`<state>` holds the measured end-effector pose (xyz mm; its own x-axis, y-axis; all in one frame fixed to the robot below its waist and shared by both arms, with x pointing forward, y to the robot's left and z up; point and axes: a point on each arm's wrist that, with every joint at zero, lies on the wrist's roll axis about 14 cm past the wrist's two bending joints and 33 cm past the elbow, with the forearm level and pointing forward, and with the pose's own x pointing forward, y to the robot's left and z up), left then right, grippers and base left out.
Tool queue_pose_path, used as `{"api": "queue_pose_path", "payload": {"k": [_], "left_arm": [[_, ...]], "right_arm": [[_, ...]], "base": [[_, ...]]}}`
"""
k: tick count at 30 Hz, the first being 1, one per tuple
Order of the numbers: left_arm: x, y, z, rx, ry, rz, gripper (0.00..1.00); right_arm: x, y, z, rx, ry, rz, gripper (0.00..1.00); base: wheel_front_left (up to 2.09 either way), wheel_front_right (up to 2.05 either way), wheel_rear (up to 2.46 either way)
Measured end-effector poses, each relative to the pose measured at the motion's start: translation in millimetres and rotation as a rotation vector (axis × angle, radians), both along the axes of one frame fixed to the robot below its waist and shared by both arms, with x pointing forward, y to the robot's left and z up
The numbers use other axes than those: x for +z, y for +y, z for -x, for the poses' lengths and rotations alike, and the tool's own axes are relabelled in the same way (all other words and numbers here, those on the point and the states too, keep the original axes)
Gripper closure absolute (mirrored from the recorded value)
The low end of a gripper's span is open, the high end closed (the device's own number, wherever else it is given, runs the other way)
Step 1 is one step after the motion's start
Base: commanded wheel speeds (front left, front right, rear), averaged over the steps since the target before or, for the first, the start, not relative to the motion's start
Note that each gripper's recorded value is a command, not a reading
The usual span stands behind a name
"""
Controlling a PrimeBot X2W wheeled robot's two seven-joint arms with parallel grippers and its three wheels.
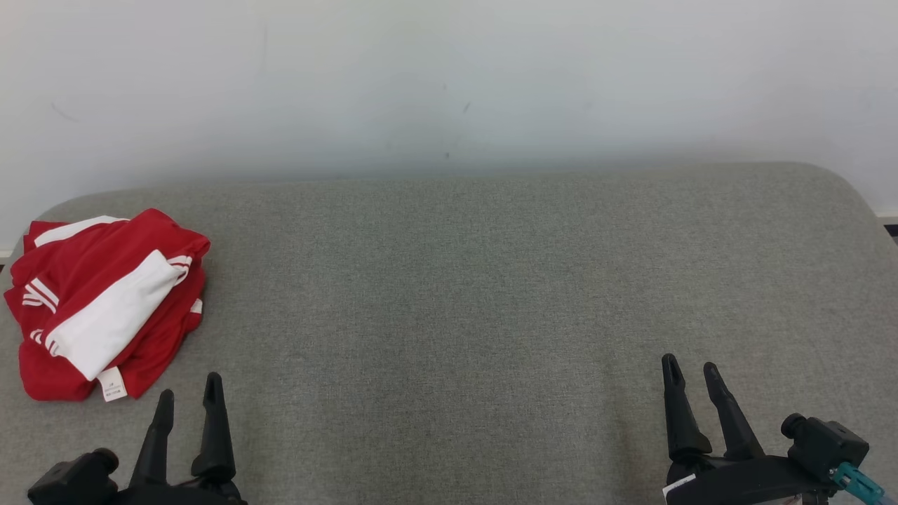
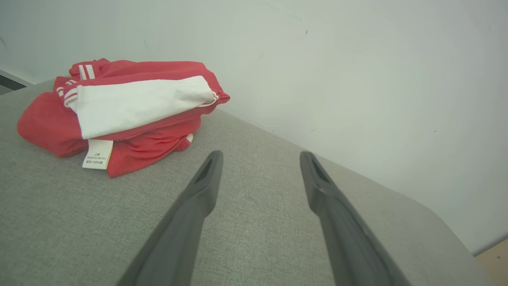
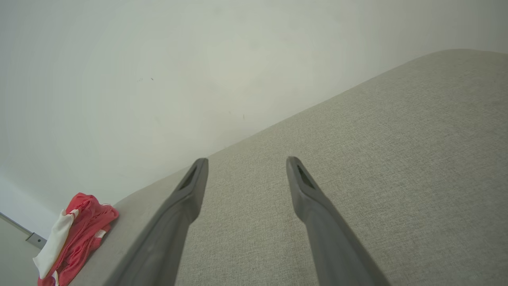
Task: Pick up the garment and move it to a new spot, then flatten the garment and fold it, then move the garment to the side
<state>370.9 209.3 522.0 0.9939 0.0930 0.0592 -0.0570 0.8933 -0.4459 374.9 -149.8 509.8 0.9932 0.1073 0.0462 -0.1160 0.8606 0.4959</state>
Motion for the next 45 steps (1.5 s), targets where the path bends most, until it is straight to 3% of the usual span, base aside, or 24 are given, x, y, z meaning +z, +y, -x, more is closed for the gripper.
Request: {"api": "queue_pose_path", "payload": {"k": [27, 45], "left_arm": [[15, 3, 6, 0.013, -0.062, -0.238, 0.00], [15, 1, 8, -0.004, -0.084, -0.311, 0.00]], "right_arm": [[12, 3, 5, 0.006, -0.095, 0.238, 0.00], [13, -1, 9, -0.006, -0.122, 0.320, 0.00]], "base": [[0.00, 0.00, 0.00], [0.00, 0.00, 0.00]]}}
